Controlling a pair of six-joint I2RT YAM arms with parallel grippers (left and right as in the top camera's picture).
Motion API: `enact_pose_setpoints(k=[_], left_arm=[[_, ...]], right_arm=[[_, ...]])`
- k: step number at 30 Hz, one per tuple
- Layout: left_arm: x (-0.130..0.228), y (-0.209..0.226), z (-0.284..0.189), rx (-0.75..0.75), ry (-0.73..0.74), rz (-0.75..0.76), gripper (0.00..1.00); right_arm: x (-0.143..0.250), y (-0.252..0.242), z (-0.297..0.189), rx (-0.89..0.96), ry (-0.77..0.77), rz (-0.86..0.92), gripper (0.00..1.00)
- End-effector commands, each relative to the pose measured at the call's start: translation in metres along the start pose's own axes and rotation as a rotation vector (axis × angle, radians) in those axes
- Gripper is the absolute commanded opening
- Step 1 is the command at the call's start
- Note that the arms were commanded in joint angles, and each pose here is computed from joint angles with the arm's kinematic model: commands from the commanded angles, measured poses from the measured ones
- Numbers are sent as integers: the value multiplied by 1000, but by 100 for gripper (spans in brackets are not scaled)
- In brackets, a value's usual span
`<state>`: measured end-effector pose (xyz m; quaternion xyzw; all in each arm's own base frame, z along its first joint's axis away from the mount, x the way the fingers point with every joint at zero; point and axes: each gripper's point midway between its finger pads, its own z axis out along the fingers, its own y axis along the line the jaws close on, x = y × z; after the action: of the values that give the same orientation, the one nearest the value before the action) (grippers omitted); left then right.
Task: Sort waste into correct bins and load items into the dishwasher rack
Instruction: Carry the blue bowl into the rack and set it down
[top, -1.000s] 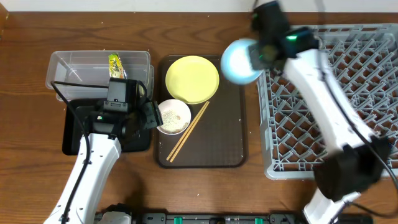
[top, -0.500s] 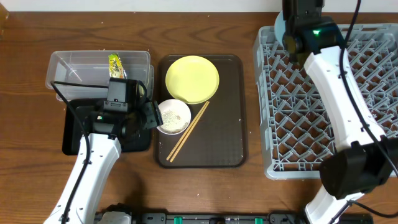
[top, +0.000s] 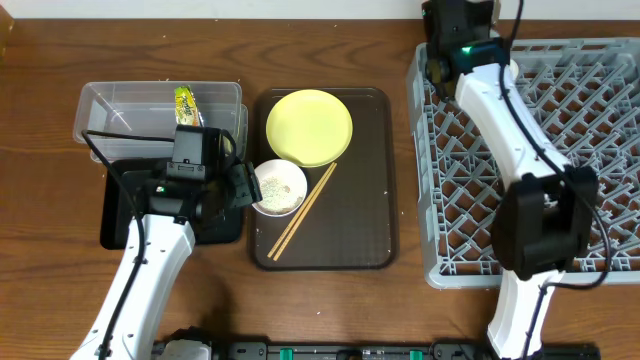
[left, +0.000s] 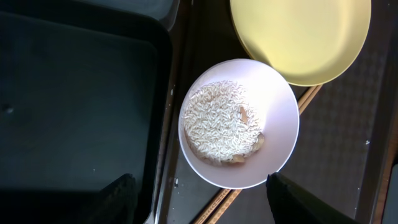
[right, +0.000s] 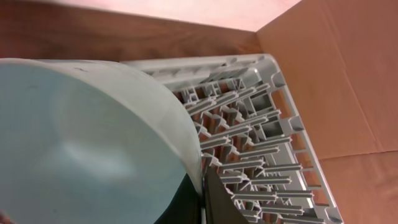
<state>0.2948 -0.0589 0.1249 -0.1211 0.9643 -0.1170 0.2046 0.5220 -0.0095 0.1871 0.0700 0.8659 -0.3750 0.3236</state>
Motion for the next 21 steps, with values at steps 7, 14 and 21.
enact_pose_setpoints(k=[7,14,21], left_arm=[[-6,0,-3,-10,-13,4,70],[-6,0,-3,-10,-13,4,70],[-6,0,-3,-10,-13,4,70]], right_arm=[[12,23,-8,41,3,-82,1],[48,49,-22,-100,114,-233,1],[81,70,-42,-279,262,-180,1]])
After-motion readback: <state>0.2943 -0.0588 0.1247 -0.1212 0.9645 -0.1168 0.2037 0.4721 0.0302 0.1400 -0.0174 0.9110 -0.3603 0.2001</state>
